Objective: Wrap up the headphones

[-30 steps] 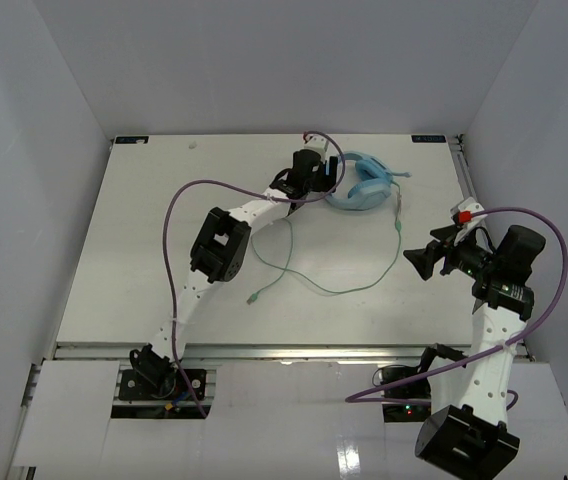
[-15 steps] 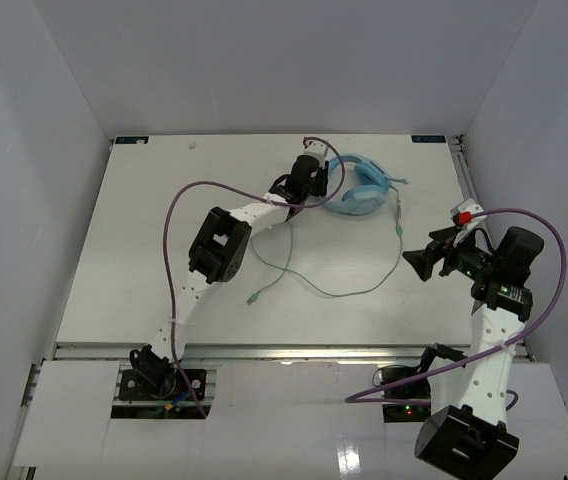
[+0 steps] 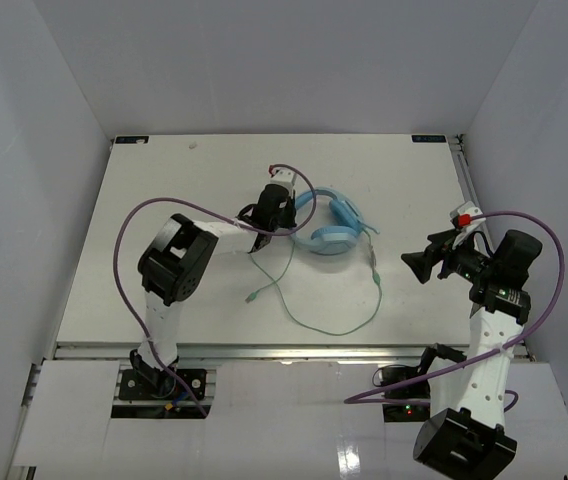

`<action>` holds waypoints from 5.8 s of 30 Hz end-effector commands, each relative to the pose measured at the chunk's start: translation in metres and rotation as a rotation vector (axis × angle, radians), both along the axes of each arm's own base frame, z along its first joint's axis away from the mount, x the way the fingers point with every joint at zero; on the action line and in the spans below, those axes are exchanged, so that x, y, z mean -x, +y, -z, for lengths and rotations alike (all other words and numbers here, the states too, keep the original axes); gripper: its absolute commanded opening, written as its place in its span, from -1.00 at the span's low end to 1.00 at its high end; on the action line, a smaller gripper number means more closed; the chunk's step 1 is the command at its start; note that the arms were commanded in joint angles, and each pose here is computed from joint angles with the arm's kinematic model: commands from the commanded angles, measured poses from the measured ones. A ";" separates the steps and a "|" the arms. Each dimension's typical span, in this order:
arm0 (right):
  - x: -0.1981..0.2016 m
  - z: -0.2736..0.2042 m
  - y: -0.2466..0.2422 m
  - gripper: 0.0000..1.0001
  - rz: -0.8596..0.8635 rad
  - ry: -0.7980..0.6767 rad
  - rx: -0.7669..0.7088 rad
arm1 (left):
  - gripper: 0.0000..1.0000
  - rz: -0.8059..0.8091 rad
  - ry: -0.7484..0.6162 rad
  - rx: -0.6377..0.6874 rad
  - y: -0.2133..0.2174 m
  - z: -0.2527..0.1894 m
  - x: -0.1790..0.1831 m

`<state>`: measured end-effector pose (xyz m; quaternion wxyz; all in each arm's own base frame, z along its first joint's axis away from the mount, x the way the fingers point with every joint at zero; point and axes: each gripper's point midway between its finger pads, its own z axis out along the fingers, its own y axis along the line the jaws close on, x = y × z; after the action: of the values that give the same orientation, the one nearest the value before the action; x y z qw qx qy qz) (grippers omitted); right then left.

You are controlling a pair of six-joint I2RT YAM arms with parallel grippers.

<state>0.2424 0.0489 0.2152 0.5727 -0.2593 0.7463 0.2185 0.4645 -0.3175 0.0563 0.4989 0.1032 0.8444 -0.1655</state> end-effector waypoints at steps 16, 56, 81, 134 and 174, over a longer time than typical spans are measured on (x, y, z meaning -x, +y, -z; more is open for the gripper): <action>-0.003 -0.002 -0.002 0.80 0.000 -0.023 0.008 | 0.38 0.208 -0.047 -0.014 -0.012 -0.026 0.019; -0.006 -0.007 -0.005 0.81 0.007 -0.042 0.033 | -0.20 0.520 -0.011 -0.166 -0.034 0.006 -0.020; 0.010 0.008 0.009 0.80 -0.126 0.037 0.064 | -1.00 0.140 -0.020 0.296 0.032 -0.153 0.022; -0.003 -0.063 0.173 0.92 -0.777 -0.184 -0.183 | -1.00 -0.142 -0.267 0.583 0.107 -0.346 0.080; -0.030 -0.036 0.200 0.90 -0.671 -0.225 -0.155 | -1.00 -0.158 -0.318 0.724 0.114 -0.378 0.077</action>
<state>0.2793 0.2389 0.2215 0.5261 -0.4425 0.5992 0.4102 0.3877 -0.1999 0.3561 0.5984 -0.0877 0.7346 -0.3075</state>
